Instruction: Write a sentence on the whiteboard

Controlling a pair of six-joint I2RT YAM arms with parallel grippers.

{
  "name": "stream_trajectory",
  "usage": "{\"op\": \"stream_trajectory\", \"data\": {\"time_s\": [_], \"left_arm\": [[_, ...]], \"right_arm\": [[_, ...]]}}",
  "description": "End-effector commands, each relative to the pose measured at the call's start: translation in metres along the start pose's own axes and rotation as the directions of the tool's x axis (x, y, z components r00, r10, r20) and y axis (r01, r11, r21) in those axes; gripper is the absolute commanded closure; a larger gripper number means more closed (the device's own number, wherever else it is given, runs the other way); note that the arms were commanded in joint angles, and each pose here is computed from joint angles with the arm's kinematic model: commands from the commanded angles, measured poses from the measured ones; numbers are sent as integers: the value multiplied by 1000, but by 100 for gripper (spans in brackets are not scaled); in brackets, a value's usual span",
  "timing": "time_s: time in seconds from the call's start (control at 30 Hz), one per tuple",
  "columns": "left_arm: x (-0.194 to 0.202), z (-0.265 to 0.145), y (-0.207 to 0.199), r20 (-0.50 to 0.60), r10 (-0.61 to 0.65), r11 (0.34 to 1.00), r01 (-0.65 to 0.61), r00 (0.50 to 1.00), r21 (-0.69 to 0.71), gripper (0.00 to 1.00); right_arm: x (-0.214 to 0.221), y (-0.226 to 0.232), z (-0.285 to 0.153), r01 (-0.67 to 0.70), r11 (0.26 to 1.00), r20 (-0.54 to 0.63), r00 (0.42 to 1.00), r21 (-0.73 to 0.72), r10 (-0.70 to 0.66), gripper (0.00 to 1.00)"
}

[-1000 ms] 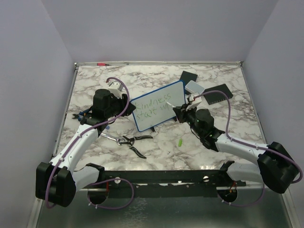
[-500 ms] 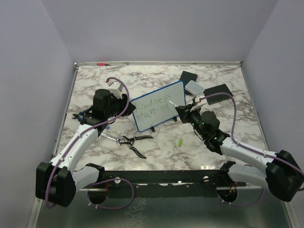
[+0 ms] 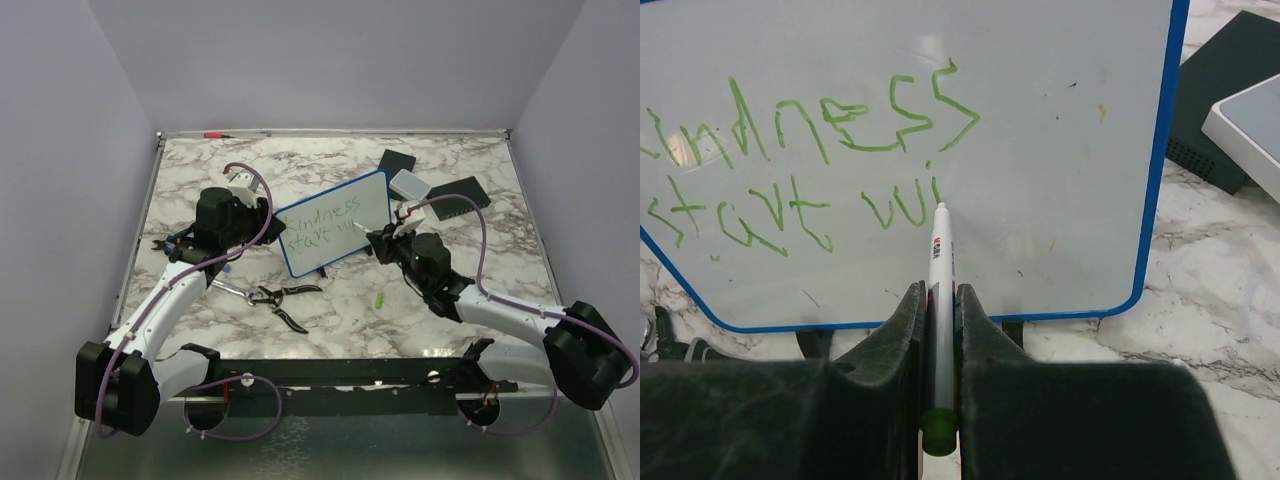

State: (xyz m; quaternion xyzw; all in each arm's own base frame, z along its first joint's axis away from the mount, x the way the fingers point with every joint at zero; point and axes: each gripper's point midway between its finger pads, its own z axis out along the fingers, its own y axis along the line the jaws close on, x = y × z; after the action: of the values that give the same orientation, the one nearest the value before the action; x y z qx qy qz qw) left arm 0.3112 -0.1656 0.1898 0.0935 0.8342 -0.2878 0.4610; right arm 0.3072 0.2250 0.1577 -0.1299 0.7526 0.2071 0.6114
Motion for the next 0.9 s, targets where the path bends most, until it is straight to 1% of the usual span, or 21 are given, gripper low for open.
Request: {"op": "stream_trajectory", "data": {"time_s": [0.0,0.2,0.57,0.73,0.87], "left_arm": [[-2,-3,0,15,10,1000,-10,1000,9,62],[-2,-3,0,16,11,1000,-12,1000,7,62],[-3,-3,0,17,11,1000,-12,1000,6,62],[-2,-3,0,16,12,1000,-12,1000,7,62],[-3,-3,0,17,12,1000,-13,1000,7,62]], "right_arm": [[-2,-2,5,7,1000,8,1000,19,-8,99],[-2,-6,8,7,999,12,1000,44,-7,99],[-7,-21,5,-12,991,35,999,133,7,99],[-8,-16,5,1,995,33,999,101,-4,99],[-17,-6,0,3,999,67,998,37,-5,99]]}}
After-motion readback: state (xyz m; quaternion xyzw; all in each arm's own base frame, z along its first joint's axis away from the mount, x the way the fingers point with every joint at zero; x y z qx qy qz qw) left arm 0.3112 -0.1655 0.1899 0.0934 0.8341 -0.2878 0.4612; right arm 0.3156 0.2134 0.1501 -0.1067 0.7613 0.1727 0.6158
